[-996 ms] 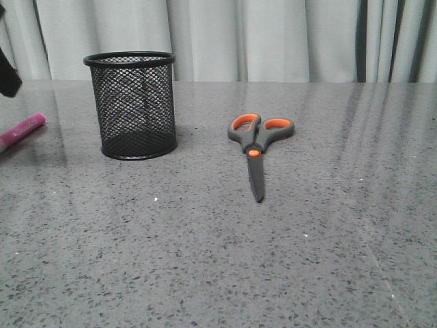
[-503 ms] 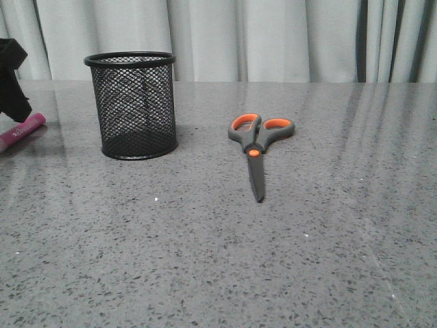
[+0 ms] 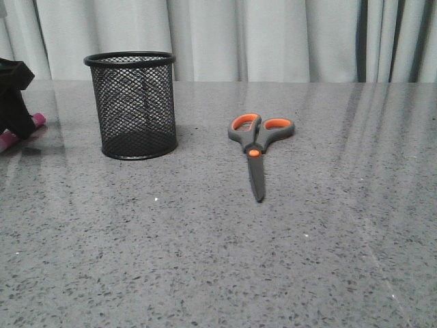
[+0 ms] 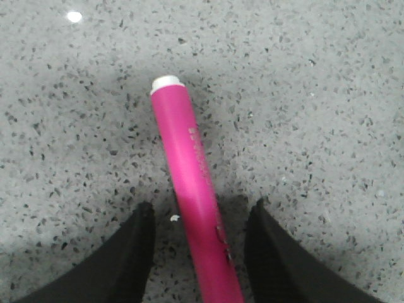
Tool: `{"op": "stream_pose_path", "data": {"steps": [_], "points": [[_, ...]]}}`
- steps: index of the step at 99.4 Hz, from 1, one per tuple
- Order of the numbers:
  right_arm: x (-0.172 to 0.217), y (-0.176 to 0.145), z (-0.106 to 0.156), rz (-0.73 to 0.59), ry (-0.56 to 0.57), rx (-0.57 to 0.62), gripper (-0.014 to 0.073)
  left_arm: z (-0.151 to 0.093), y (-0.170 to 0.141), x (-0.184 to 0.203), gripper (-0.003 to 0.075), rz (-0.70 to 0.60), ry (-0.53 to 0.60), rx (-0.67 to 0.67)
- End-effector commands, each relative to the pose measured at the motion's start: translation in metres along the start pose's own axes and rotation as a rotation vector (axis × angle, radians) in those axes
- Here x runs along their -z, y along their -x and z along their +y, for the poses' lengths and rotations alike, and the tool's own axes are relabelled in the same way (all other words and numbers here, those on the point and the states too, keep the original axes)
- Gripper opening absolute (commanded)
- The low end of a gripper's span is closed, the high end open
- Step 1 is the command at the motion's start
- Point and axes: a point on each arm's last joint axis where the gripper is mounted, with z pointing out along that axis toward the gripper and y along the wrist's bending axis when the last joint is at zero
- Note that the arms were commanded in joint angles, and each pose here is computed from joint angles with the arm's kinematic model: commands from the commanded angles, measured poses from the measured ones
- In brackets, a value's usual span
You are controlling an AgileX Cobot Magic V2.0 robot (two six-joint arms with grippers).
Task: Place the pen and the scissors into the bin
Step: 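Lift the pink highlighter with the left gripper toward the mesh holder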
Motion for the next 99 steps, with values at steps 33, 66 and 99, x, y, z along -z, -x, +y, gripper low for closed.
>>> {"op": "stream_pose_path", "data": {"steps": [33, 66, 99], "points": [[0.005, 0.016, 0.004, -0.098, 0.002, 0.024, 0.0414, -0.010, 0.014, 0.001, 0.0314, -0.073, 0.008, -0.042], [0.005, 0.015, 0.004, -0.084, 0.004, 0.024, 0.0414, -0.010, 0.008, -0.006, -0.0022, -0.011, -0.012, -0.037], [0.005, 0.015, 0.004, -0.084, 0.004, 0.024, 0.0414, -0.034, 0.025, 0.074, -0.0022, -0.320, 0.008, -0.097]]}}
